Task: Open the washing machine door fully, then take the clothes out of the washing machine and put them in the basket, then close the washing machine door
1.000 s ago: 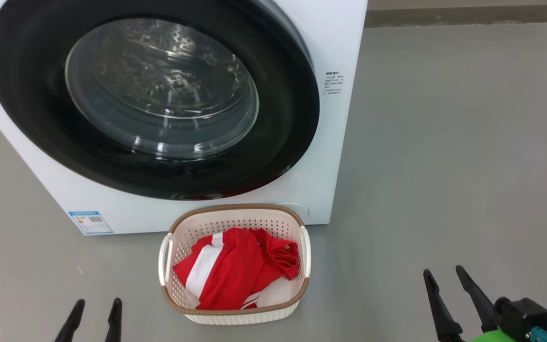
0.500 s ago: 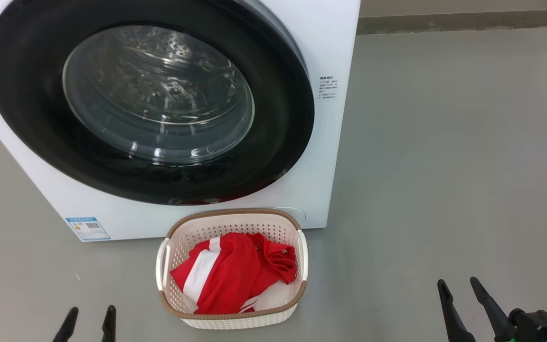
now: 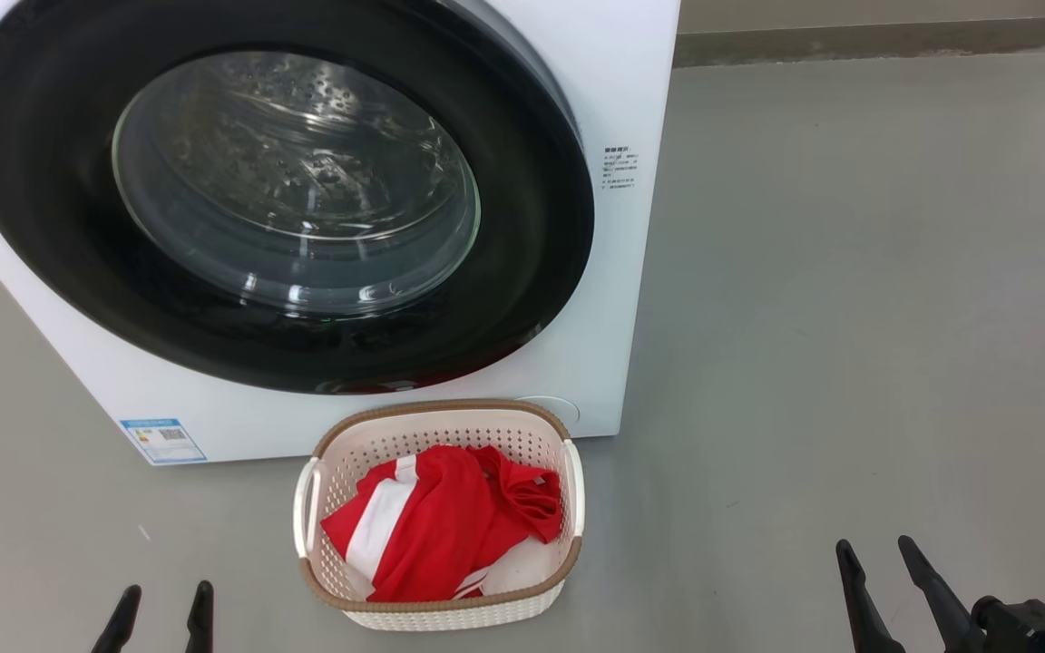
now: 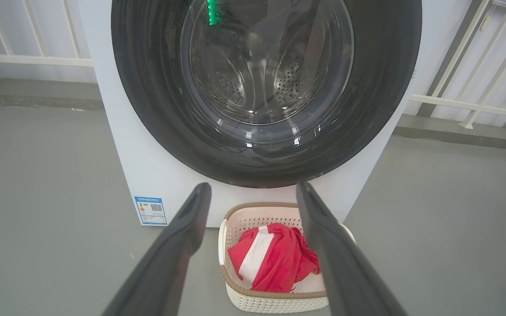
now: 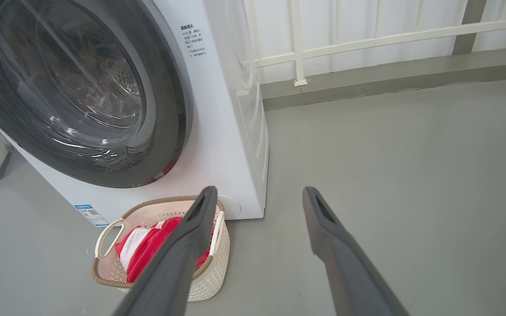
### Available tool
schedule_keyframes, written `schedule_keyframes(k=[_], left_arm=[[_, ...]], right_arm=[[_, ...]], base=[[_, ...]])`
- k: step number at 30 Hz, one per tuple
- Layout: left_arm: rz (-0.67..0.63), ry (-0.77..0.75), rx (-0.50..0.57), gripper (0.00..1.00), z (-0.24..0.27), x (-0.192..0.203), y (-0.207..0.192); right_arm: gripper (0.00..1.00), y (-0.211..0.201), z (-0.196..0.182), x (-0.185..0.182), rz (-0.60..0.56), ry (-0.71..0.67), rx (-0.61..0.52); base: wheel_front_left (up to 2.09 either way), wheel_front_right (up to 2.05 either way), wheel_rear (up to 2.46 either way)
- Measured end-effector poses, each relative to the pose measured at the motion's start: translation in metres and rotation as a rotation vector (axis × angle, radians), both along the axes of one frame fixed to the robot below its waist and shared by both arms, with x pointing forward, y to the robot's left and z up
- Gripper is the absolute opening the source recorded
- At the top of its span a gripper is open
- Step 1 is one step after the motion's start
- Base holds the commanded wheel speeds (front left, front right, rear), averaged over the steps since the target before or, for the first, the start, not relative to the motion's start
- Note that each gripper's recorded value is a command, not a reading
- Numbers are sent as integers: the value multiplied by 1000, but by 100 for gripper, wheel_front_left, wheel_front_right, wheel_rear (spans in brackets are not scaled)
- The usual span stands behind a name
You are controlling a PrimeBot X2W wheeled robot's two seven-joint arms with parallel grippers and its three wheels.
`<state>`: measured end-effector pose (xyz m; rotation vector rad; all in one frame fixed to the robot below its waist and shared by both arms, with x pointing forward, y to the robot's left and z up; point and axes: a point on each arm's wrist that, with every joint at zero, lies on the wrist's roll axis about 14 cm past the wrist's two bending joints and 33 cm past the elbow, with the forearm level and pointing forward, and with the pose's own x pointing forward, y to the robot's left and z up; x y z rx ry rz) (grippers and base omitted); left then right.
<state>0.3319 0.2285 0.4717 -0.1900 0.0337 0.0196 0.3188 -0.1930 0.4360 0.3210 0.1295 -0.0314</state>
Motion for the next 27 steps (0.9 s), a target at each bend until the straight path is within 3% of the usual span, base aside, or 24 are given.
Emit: schedule_keyframes(k=[10, 11, 17, 27], left_arm=[[19, 1, -9, 100, -1, 1, 3], [18, 2, -9, 0, -1, 1, 3], [18, 92, -68, 0, -30, -8, -13], [44, 111, -163, 0, -34, -9, -12]], right_arm=[[100, 0, -1, -1, -4, 2, 3], [0, -1, -1, -1, -6, 3, 3], [0, 6, -27, -14, -10, 92, 32], [0, 5, -30, -14, -40, 112, 111]], base=[[0, 0, 0], [0, 0, 0], [0, 0, 0], [0, 0, 0]])
